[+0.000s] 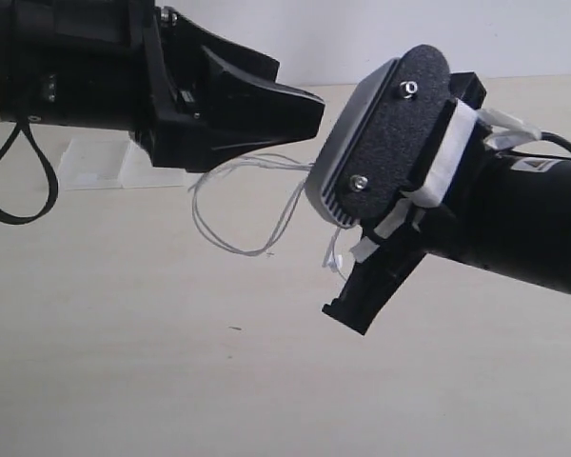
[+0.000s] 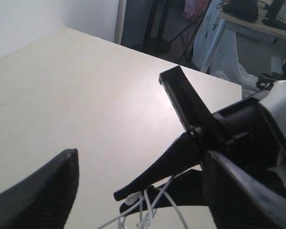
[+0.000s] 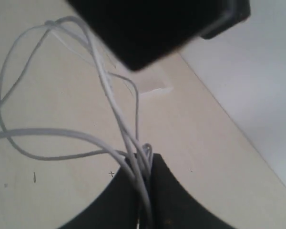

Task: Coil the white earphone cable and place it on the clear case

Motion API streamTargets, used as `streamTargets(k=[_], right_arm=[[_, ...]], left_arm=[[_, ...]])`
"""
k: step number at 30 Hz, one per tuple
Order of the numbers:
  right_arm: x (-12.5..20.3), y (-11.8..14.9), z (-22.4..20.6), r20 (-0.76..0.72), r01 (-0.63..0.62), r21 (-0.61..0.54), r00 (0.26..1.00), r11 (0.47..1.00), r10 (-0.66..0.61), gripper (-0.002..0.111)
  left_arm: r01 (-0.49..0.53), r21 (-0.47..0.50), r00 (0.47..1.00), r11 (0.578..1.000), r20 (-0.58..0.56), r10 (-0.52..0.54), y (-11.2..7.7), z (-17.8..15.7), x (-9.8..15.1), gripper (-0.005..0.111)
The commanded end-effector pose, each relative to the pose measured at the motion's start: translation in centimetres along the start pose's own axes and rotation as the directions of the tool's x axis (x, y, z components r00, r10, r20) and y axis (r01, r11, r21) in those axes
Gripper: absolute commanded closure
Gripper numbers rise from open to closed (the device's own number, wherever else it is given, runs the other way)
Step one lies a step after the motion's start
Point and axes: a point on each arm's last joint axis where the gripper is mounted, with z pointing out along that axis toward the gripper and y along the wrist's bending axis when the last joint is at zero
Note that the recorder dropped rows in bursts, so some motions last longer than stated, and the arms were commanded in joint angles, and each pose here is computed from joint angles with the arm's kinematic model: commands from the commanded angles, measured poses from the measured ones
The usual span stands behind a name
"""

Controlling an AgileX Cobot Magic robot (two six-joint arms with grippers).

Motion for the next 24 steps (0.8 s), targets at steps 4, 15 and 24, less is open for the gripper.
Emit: streamTargets(k=[4,15,24], right_arm=[[-0.1,-0.8,0.5,-0.030,0.105,0.082,0.994,0.991,-0.103,0.108],[-1.4,-1.7,0.4,-0.075,-0.057,0.095,0.995,0.994,0.064,0.108],[-2.7,-3.2,-2.0,-0.005,-0.085,0.177,0.996,0.981,0.087,0.108]], left_arm=[[0.051,-0.038,0.997,0.998,-0.052,-0.053,1.5,1.4,1.7,0.037],[0.107,-0.085,0.987,0.991,-0.112,-0.116,3.4,3.3,3.9,0.037],[0.099,-0.087,0.985,0.991,-0.134,-0.110,4.0,3.9,4.7,0.056]])
